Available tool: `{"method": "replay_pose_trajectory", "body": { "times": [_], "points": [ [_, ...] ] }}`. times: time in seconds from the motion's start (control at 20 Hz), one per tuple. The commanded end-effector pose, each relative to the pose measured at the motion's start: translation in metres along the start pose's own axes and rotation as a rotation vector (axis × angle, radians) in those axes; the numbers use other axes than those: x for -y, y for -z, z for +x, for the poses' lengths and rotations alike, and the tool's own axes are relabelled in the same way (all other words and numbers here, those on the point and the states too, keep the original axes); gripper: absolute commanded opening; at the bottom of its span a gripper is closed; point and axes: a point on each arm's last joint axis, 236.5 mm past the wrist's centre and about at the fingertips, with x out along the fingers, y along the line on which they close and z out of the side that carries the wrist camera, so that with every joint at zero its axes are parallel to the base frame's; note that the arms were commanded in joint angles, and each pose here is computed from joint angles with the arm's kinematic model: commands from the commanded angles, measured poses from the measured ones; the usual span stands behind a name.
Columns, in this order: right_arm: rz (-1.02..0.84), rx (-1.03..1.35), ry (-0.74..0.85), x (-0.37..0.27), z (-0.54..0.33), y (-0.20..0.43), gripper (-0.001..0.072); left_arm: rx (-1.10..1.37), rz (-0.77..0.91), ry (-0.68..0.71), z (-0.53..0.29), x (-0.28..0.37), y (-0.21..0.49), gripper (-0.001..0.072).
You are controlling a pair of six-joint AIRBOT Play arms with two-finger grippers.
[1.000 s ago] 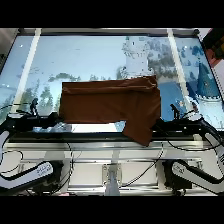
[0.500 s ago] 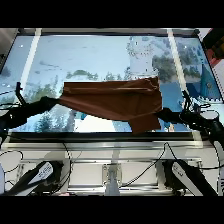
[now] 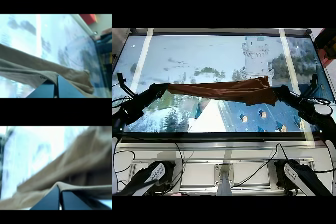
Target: Fold the clothes and pants, and hang the long-sleeved shirts on hangers.
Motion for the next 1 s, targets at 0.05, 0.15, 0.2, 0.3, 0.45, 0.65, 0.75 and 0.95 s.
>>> {"method": "replay_pose_trajectory", "body": {
  "times": [0.05, 0.15, 0.2, 0.3, 0.45, 0.65, 0.75, 0.95],
  "points": [
    [-0.018, 0.187, 0.074, -0.013, 0.038, -0.039, 0.0016, 0.148, 0.044, -0.222, 0.008, -0.035, -0.025, 0.0020],
    [-0.023, 0.182, 0.097, -0.011, 0.066, -0.044, 0.0016, 0.201, 0.055, -0.311, 0.006, -0.051, -0.034, 0.0020],
    [-0.019, 0.167, 0.108, -0.007, 0.081, -0.045, 0.0016, 0.216, 0.058, -0.350, 0.006, -0.059, -0.035, 0.0019],
    [-0.010, 0.144, 0.127, 0.003, 0.107, -0.046, 0.0016, 0.215, 0.057, -0.405, 0.011, -0.073, -0.032, 0.0020],
    [-0.005, 0.131, 0.146, 0.013, 0.131, -0.049, 0.0016, 0.177, 0.047, -0.435, 0.033, -0.090, -0.029, 0.0020],
    [0.005, 0.124, 0.193, 0.037, 0.148, -0.045, 0.0016, 0.115, 0.048, -0.433, 0.083, -0.101, -0.028, 0.0020],
    [0.009, 0.134, 0.221, 0.049, 0.151, -0.045, 0.0016, 0.080, 0.052, -0.431, 0.108, -0.107, -0.020, 0.0020],
    [0.009, 0.155, 0.257, 0.063, 0.154, -0.046, 0.0017, 0.034, 0.051, -0.438, 0.129, -0.117, -0.003, 0.0025]
  ]
}}
